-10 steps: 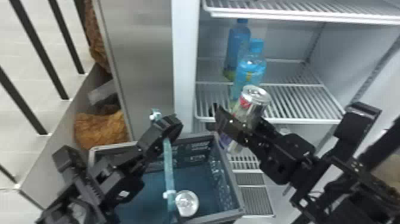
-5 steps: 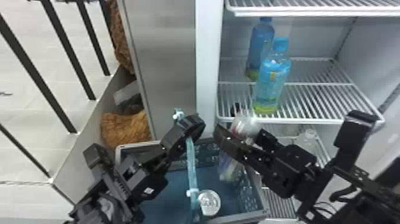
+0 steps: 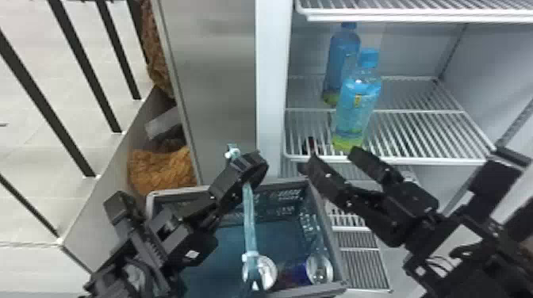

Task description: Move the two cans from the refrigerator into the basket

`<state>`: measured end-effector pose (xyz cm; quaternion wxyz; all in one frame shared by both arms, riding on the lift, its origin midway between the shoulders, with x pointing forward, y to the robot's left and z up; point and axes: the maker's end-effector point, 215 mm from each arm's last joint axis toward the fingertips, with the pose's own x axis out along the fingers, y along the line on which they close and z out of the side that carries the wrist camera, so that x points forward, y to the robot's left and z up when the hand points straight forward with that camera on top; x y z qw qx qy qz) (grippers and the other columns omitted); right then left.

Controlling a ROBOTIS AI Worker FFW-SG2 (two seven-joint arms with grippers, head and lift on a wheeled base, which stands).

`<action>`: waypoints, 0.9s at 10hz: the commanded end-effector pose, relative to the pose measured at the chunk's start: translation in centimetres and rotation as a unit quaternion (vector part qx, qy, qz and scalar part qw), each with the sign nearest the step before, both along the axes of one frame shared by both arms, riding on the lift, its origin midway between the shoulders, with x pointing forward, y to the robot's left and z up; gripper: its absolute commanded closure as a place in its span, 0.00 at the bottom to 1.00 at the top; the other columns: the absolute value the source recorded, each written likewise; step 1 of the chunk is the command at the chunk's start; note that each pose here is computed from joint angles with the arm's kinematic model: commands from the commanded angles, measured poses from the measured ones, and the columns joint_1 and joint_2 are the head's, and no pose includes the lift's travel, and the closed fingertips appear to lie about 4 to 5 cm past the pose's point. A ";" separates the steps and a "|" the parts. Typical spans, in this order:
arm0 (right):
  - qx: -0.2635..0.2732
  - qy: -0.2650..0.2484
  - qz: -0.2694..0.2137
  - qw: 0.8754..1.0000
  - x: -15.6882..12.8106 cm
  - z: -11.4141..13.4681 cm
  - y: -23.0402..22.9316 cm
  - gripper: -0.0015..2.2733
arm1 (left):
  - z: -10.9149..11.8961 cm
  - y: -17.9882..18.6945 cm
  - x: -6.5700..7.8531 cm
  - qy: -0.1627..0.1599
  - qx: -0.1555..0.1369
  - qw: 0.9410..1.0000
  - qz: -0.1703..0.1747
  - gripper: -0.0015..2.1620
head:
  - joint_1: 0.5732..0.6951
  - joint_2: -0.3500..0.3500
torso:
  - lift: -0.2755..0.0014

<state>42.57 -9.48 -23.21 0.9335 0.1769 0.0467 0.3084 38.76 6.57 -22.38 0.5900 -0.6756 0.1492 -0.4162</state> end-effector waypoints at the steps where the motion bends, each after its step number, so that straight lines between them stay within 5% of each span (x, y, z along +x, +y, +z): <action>1: -0.015 -0.023 -0.048 0.998 0.7 -0.5 -4.1 0.05 | -0.1 0.2 0.0 0.002 0.000 1.000 0.002 0.56 | 1.00 0.45 | 0.87; 6: -0.062 -0.069 -0.156 0.983 -3.4 0.9 -13.6 0.06 | -0.6 0.9 0.2 0.006 0.004 1.000 0.012 0.56 | 1.00 0.24 | 0.87; 9: -0.098 -0.072 -0.180 0.976 -6.1 1.6 -16.2 0.06 | -0.5 0.9 0.2 0.005 0.005 1.000 0.012 0.56 | 1.00 0.15 | 0.87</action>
